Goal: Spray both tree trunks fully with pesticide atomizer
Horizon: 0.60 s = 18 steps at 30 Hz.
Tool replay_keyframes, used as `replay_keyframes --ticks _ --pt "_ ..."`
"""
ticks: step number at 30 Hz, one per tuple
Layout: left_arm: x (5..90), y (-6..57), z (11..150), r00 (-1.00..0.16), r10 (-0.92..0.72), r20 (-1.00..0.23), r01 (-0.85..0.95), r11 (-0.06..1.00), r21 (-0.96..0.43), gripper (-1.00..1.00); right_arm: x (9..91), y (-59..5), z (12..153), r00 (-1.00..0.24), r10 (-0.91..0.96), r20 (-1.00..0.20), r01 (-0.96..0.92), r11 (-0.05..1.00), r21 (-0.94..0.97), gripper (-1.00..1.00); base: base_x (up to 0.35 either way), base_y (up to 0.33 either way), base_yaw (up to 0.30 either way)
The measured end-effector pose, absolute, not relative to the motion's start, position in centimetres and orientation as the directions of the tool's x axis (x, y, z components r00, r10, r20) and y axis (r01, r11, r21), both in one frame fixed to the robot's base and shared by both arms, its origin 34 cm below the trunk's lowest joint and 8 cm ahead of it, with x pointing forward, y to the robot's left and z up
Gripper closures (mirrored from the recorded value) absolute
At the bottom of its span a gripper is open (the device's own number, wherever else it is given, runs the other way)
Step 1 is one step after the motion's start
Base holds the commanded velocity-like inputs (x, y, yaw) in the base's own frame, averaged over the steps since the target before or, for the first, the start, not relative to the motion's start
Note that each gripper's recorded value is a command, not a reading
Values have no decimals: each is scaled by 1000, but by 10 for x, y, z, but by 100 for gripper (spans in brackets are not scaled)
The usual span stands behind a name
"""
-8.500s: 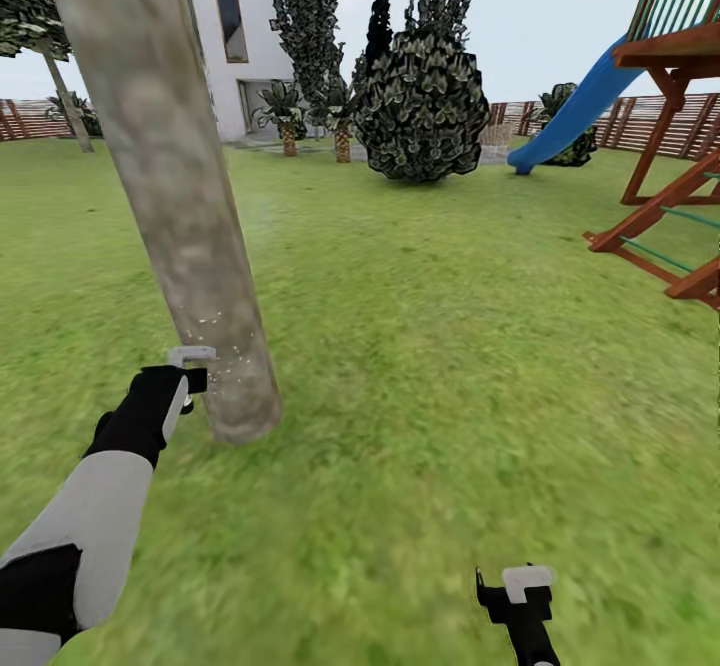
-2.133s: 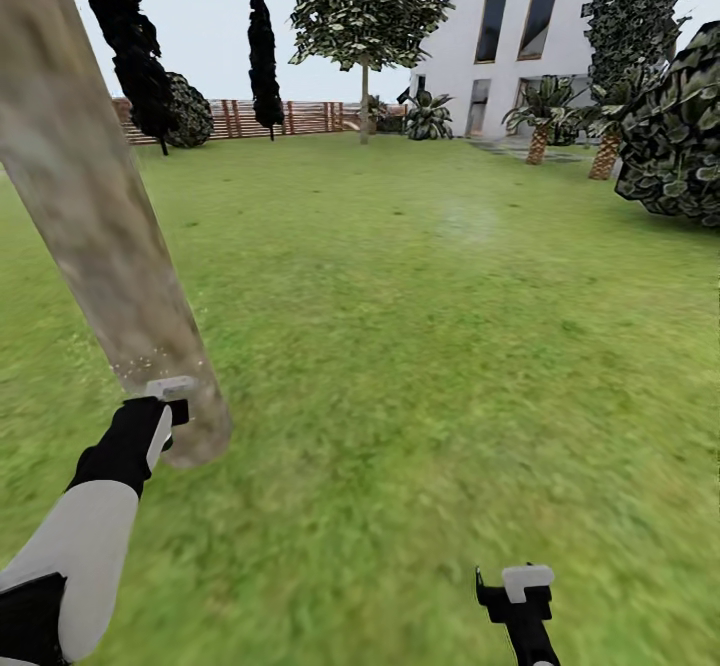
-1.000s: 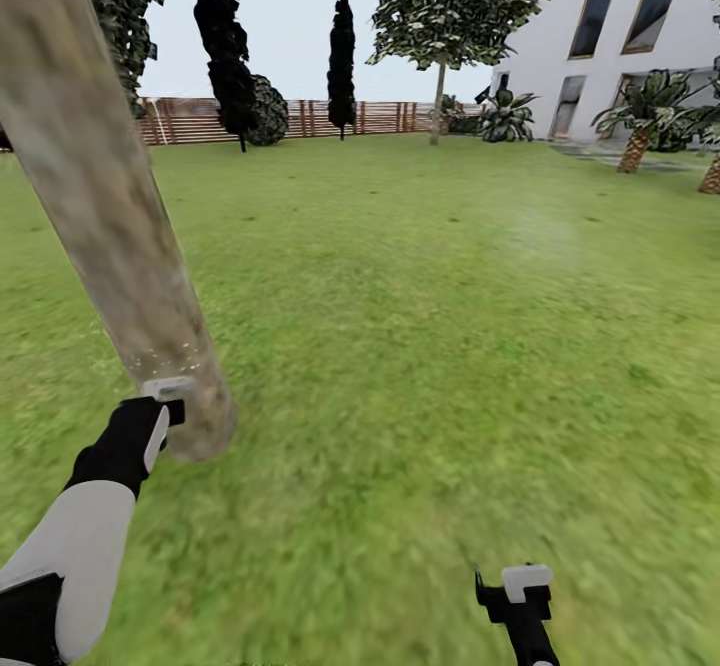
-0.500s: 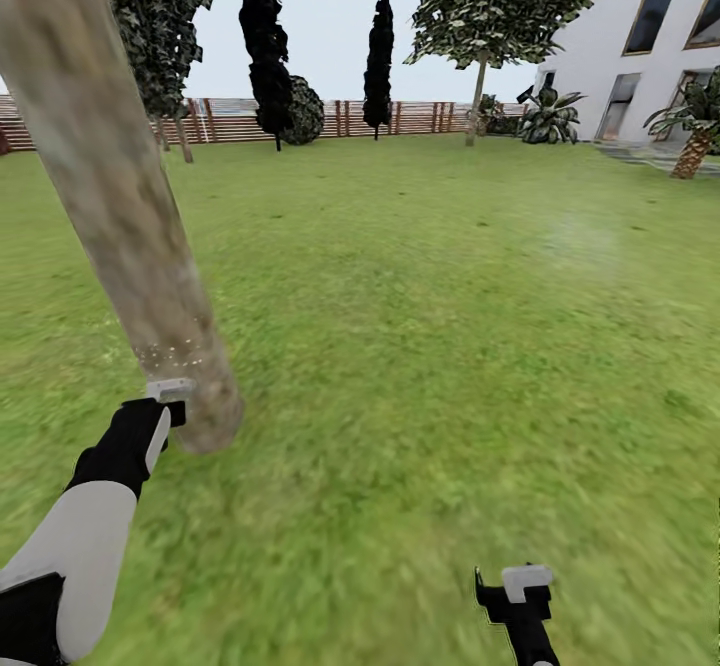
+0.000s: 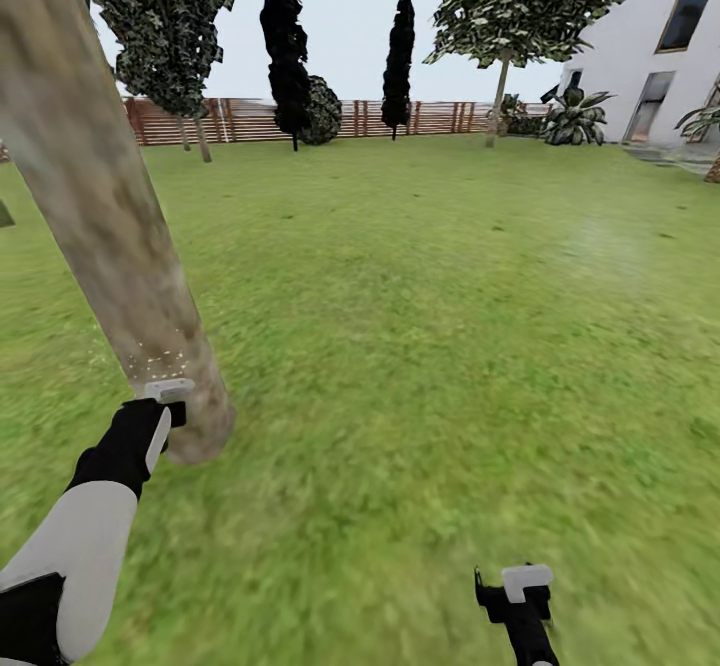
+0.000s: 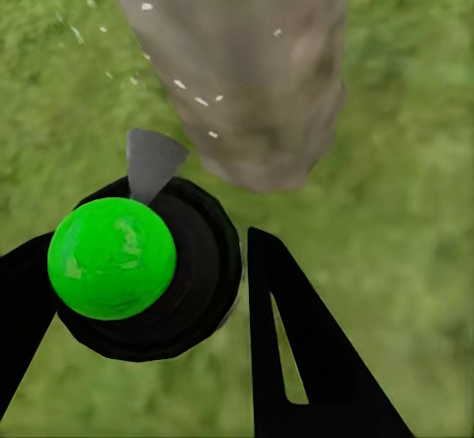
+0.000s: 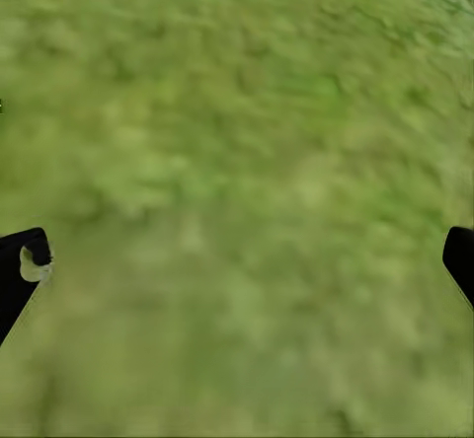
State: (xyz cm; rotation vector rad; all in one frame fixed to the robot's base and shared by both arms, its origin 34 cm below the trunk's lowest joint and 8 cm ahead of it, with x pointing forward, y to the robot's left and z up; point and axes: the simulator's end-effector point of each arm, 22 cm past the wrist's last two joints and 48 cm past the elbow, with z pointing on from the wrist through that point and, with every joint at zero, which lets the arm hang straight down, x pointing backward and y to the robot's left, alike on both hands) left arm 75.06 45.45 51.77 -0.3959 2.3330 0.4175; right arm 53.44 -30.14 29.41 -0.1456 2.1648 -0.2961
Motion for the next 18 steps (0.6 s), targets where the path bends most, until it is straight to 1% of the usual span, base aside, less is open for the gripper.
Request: replay_keyframes --ticks 6,12,16,18 --pt "747 455 513 -698 -162 -698 -395 900 186 100 534 -301 294 -573 -214 -791 6 964 -265 -100 221 -209 276" --pt "713 460 475 -738 -172 -652 -392 896 207 100 534 -301 294 -573 -214 -791 6 964 -265 -100 223 -204 273" --pt "699 458 459 -756 -175 -631 -386 897 214 100 534 -301 294 -573 -214 -791 6 964 -265 -100 209 -211 59" --pt "695 457 454 -761 -176 -624 -384 898 215 100 534 -301 294 -573 -214 -791 6 964 -265 -100 96 -254 5"
